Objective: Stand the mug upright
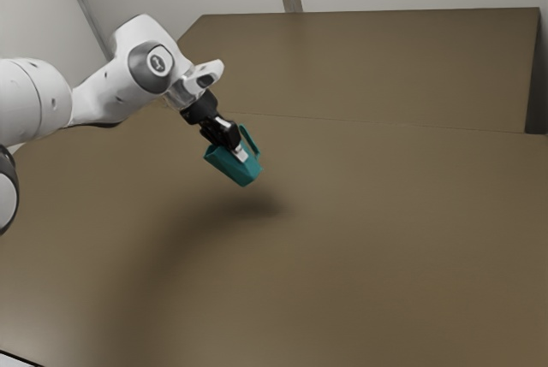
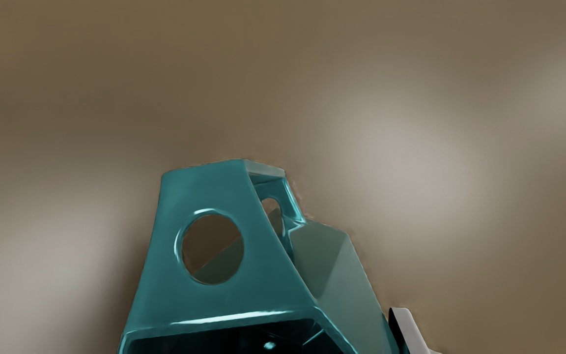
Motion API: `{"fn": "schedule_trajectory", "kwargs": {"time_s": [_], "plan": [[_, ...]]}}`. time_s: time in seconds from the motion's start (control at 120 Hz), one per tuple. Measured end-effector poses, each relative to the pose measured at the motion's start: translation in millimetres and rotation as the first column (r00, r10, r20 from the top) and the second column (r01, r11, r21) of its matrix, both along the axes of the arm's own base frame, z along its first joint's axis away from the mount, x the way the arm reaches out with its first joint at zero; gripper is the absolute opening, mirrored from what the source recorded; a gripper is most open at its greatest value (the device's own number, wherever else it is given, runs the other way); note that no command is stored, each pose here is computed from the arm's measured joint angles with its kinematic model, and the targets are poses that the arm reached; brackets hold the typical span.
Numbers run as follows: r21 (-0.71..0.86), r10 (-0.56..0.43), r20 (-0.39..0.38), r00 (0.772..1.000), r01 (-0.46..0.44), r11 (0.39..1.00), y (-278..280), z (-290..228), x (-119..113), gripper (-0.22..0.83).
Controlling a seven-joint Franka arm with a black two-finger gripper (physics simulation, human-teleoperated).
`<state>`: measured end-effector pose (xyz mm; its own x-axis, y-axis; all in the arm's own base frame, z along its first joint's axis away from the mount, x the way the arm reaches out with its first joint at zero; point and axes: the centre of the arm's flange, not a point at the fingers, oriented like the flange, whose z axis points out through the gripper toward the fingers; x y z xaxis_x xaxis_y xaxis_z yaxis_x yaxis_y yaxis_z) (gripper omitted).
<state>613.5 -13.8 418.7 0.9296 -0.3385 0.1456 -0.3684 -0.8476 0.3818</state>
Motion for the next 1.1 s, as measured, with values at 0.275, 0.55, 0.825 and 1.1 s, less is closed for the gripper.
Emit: {"fn": "schedule_trajectory", "kwargs": {"time_s": [0.275,0.55,0.825,1.1], "plan": [[0.25,0.046,-0.004,0.999,-0.044,0.967,0,-52,15,-0.16],[0.417,0.072,-0.035,0.997,-0.051,0.908,0,-64,9,-0.16],[0.466,0.156,-0.069,0.985,-0.107,0.878,3,-74,5,-0.13],[0.467,0.215,-0.085,0.973,-0.151,0.871,3,-76,3,0.32]]}}
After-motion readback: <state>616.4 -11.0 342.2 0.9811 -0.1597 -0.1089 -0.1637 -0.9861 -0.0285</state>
